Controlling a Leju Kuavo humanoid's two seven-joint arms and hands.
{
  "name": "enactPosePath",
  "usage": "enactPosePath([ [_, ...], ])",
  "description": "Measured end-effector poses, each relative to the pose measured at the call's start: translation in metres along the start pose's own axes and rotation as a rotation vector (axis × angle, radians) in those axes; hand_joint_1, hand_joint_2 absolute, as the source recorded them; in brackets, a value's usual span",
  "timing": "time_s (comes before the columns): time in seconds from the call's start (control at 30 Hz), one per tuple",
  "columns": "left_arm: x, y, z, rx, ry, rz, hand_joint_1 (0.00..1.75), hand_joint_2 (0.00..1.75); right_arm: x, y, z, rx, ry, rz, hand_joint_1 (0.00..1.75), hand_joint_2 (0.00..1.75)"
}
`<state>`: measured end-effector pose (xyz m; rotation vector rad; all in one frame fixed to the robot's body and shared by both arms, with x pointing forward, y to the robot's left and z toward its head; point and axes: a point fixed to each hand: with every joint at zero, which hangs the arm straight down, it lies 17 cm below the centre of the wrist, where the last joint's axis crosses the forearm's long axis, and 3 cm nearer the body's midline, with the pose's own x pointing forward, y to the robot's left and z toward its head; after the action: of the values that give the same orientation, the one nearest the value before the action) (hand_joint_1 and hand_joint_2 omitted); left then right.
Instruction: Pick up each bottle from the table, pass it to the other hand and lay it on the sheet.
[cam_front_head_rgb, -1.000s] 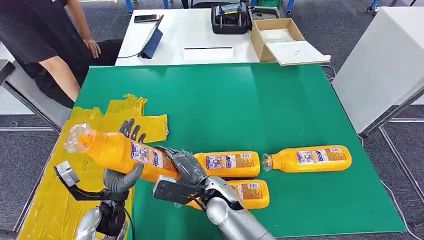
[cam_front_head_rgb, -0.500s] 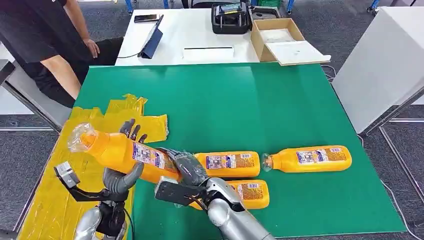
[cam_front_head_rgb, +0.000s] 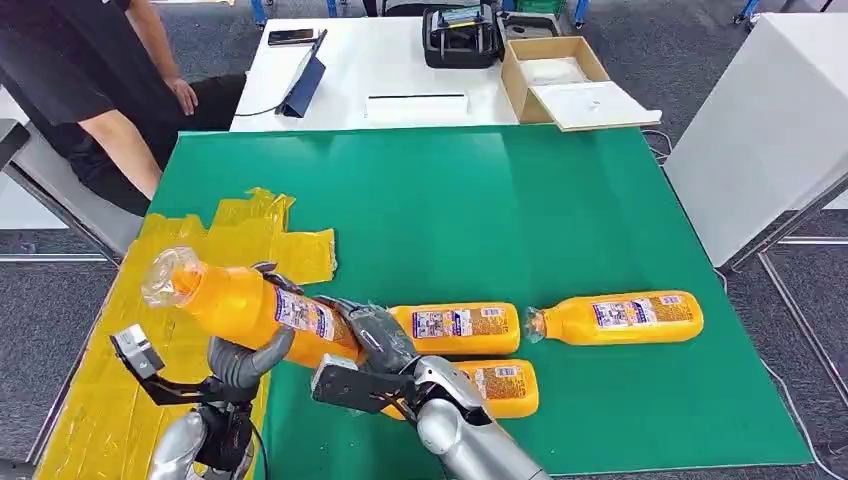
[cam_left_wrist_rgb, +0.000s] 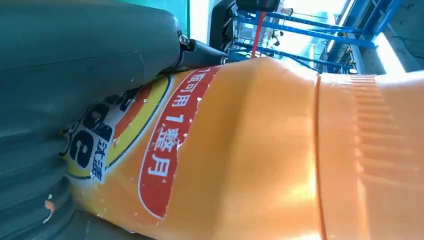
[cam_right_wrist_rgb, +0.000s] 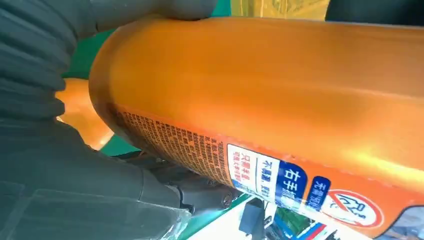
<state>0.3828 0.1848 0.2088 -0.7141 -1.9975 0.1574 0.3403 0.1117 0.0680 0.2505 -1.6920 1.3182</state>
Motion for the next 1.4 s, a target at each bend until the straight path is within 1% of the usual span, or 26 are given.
enactPosePath([
  [0.03, 0.000, 0.000, 0.000, 0.000, -0.002, 0.000, 1.75, 1.75, 0.000, 0.000, 0.000, 0.000, 0.000, 0.000, 1.71, 1.75],
  [0.07, 0.000, 0.000, 0.000, 0.000, -0.002, 0.000, 1.75, 1.75, 0.000, 0.000, 0.000, 0.000, 0.000, 0.001, 1.75, 1.75],
  [0.13, 0.001, 0.000, 0.000, 0.000, -0.003, 0.000, 1.75, 1.75, 0.000, 0.000, 0.000, 0.000, 0.000, 0.002, 1.73, 1.75],
  [0.3, 0.003, 0.000, 0.000, -0.002, -0.014, 0.011, 1.75, 1.75, 0.001, -0.002, -0.001, -0.001, -0.008, 0.005, 1.75, 1.75],
  [0.37, 0.005, 0.000, -0.001, -0.003, -0.021, 0.017, 1.75, 1.75, 0.001, -0.004, -0.001, -0.004, -0.008, 0.006, 1.69, 1.75],
  [0.4, 0.005, 0.000, -0.001, -0.004, -0.021, 0.017, 1.75, 1.75, 0.001, -0.004, -0.001, -0.005, -0.008, 0.005, 0.45, 1.75],
  [0.43, 0.005, 0.000, -0.001, -0.005, -0.021, 0.018, 1.75, 1.75, 0.001, -0.004, -0.001, -0.007, -0.008, 0.006, 0.00, 1.75],
  [0.47, 0.005, 0.000, -0.001, -0.004, -0.022, 0.014, 1.75, 1.75, -0.001, -0.007, -0.001, -0.019, -0.001, 0.016, 0.00, 0.00],
  [0.57, -0.003, 0.009, -0.004, 0.026, 0.010, -0.102, 1.75, 1.75, -0.007, -0.017, 0.001, -0.064, 0.032, 0.050, 0.00, 0.00],
  [0.7, -0.008, 0.050, -0.003, 0.133, 0.065, -0.394, 1.75, 1.75, -0.011, -0.051, 0.019, -0.173, 0.050, 0.045, 0.00, 0.00],
  [0.8, -0.006, 0.078, 0.002, 0.172, 0.105, -0.572, 1.75, 1.75, -0.012, -0.086, 0.046, -0.287, 0.049, 0.049, 0.00, 0.00],
  [0.83, -0.005, 0.086, 0.002, 0.177, 0.118, -0.620, 1.75, 1.75, -0.014, -0.090, 0.055, -0.307, 0.055, 0.043, 0.00, 0.00],
  [0.87, -0.006, 0.100, 0.003, 0.193, 0.150, -0.701, 1.75, 1.75, -0.015, -0.108, 0.068, -0.356, 0.056, 0.050, 0.00, 0.00],
  [0.97, -0.007, 0.135, -0.003, 0.213, 0.224, -0.874, 1.75, 1.75, -0.021, -0.136, 0.102, -0.445, 0.073, 0.041, 0.00, 0.00],
  [1.1, 0.001, 0.167, -0.005, 0.237, 0.259, -1.045, 1.75, 1.75, -0.030, -0.147, 0.135, -0.499, 0.096, 0.040, 0.00, 0.00],
  [1.17, 0.006, 0.182, -0.002, 0.254, 0.276, -1.183, 1.75, 1.75, -0.032, -0.149, 0.145, -0.511, 0.097, 0.039, 0.00, 0.00],
  [1.23, 0.016, 0.196, 0.001, 0.276, 0.288, -1.391, 1.75, 1.75, -0.032, -0.151, 0.150, -0.511, 0.088, 0.035, 0.00, 0.00],
  [1.33, 0.030, 0.208, 0.002, 0.288, 0.286, -1.672, 1.75, 1.75, -0.032, -0.155, 0.151, -0.502, 0.075, 0.024, 0.00, 0.00],
  [1.4, 0.030, 0.210, 0.003, 0.282, 0.288, -1.742, 1.75, 1.75, -0.031, -0.157, 0.151, -0.501, 0.067, 0.024, 0.00, 0.00],
])
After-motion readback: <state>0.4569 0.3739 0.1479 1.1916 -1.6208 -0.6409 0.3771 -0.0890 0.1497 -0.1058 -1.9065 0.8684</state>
